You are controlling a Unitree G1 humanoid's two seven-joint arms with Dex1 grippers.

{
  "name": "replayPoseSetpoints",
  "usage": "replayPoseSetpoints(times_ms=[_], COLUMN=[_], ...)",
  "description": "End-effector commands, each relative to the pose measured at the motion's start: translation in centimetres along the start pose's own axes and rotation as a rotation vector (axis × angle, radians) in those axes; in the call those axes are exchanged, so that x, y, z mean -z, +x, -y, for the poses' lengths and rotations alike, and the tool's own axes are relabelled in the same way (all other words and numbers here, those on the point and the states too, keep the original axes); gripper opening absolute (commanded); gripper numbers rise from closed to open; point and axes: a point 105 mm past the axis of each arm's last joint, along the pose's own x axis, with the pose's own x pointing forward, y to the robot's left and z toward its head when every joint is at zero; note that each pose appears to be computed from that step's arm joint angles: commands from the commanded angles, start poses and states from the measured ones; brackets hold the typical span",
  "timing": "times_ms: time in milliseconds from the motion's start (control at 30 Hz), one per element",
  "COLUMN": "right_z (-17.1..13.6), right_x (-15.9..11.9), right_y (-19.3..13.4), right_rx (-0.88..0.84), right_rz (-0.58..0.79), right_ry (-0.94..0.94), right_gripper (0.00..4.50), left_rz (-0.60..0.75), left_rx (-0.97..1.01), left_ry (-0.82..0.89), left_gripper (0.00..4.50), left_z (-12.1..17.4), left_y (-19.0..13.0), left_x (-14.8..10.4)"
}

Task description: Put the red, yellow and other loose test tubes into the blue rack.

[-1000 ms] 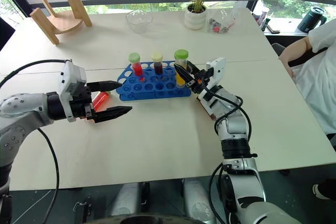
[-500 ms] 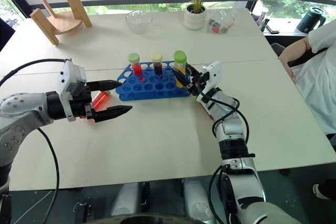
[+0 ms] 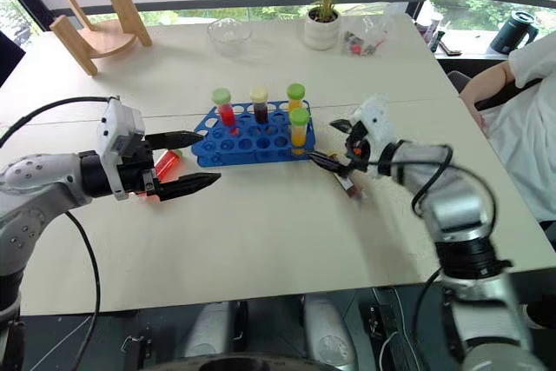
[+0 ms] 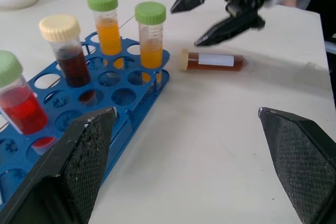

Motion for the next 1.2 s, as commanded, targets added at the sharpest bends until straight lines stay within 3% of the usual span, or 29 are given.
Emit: replayPoseSetpoints(times_ms=[33, 167, 367, 467, 633, 700, 900, 933, 1033, 1200], right_z=[-1.1, -1.0, -0.7, -0.9, -1.7, -2.0, -7.2, -8.1, -8.6, -8.7], right_x=[1.1, 2.4, 5.1, 5.7, 4.6, 4.1, -0.5, -1.7, -5.1, -7.8], right_y=[-0.3, 0.6, 2.2, 2.8, 3.0, 2.9, 1.0, 1.3, 3.2, 5.9], right_rx=[-0.07, -0.071, -0.079, -0.098, -0.14, -0.158, -0.393, -0.406, -0.303, -0.094], right_rz=[-0.259, -0.402, -0.507, -0.52, -0.472, -0.442, -0.138, -0.032, 0.316, 0.721], right_ry=[0.069, 0.074, 0.069, 0.044, 0.0, -0.027, -0.078, -0.076, -0.028, 0.087], right_gripper=[4.45, 4.45, 4.45, 3.58, 1.12, 0.85, 0.85, 0.85, 0.85, 0.85], left_rz=[0.023, 0.033, 0.036, 0.036, 0.031, 0.028, 0.016, 0.011, -0.003, -0.032], left_rx=[0.002, -0.001, -0.022, -0.035, -0.047, -0.049, -0.066, -0.07, -0.074, -0.073], left_ry=[0.038, 0.045, 0.049, 0.048, 0.048, 0.05, 0.042, 0.038, 0.035, 0.019], left_gripper=[4.5, 4.5, 4.5, 4.5, 4.5, 4.5, 4.5, 4.5, 4.5, 4.5], left_z=[0.1, 0.1, 0.2, 0.2, 0.1, 0.0, -0.3, -0.4, -0.6, -0.9], left_y=[0.3, 0.5, 0.3, 0.1, -0.1, -0.2, -1.0, -1.2, -1.6, -2.2], left_x=[-0.5, -0.5, -0.3, -0.2, -0.1, -0.1, -0.3, -0.3, -0.3, -0.2])
